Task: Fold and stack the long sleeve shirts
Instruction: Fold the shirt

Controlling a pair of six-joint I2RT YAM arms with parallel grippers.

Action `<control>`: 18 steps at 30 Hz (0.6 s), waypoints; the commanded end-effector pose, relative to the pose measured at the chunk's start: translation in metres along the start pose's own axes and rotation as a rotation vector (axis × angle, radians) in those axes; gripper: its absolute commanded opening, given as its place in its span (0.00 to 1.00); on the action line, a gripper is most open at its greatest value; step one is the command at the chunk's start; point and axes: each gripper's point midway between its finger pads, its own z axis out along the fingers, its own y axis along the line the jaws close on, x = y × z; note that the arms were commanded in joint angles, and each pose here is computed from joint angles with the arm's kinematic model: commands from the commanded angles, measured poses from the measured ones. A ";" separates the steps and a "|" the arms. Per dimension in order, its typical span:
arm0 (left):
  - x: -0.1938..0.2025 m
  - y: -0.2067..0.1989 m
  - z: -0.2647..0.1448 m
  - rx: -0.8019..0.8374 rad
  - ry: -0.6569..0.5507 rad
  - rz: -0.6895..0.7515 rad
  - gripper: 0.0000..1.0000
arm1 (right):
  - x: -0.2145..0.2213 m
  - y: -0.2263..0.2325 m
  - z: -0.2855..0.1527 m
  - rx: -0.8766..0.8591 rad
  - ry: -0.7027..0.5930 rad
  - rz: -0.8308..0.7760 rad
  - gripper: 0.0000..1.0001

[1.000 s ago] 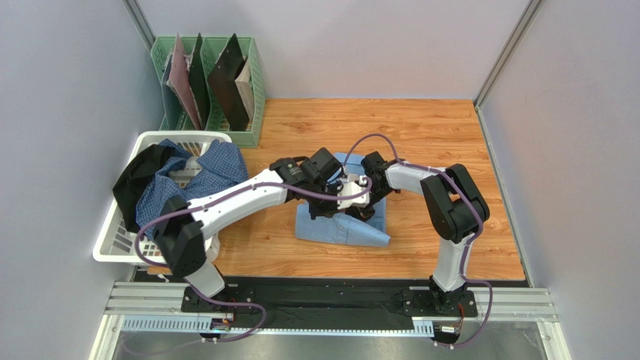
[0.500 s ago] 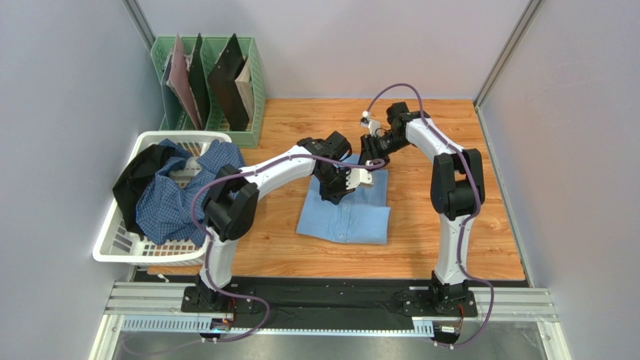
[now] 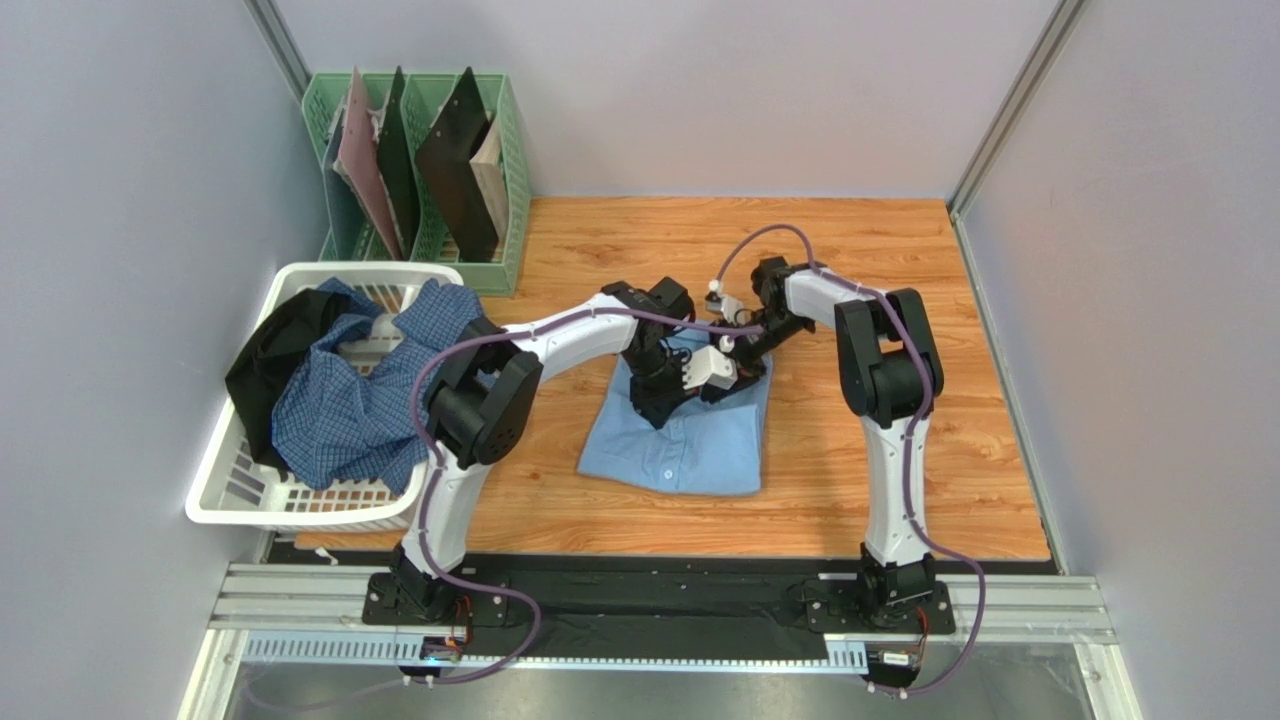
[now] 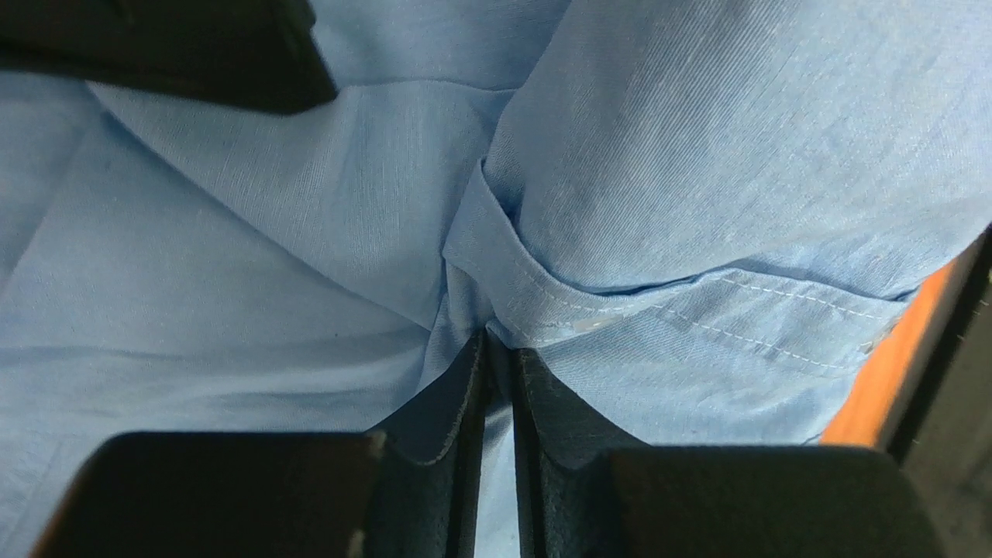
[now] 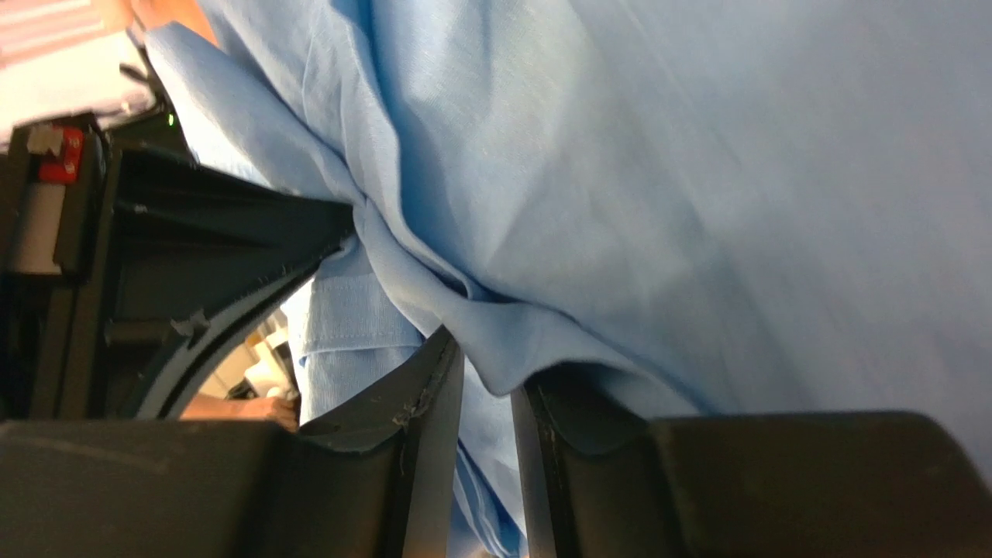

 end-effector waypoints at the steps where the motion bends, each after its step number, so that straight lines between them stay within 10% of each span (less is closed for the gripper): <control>1: 0.001 -0.056 -0.016 0.106 -0.035 -0.011 0.19 | 0.027 0.017 0.009 0.016 0.028 -0.060 0.30; 18: -0.028 -0.077 -0.052 0.106 -0.272 0.168 0.74 | -0.046 0.052 -0.034 0.048 -0.147 -0.143 0.38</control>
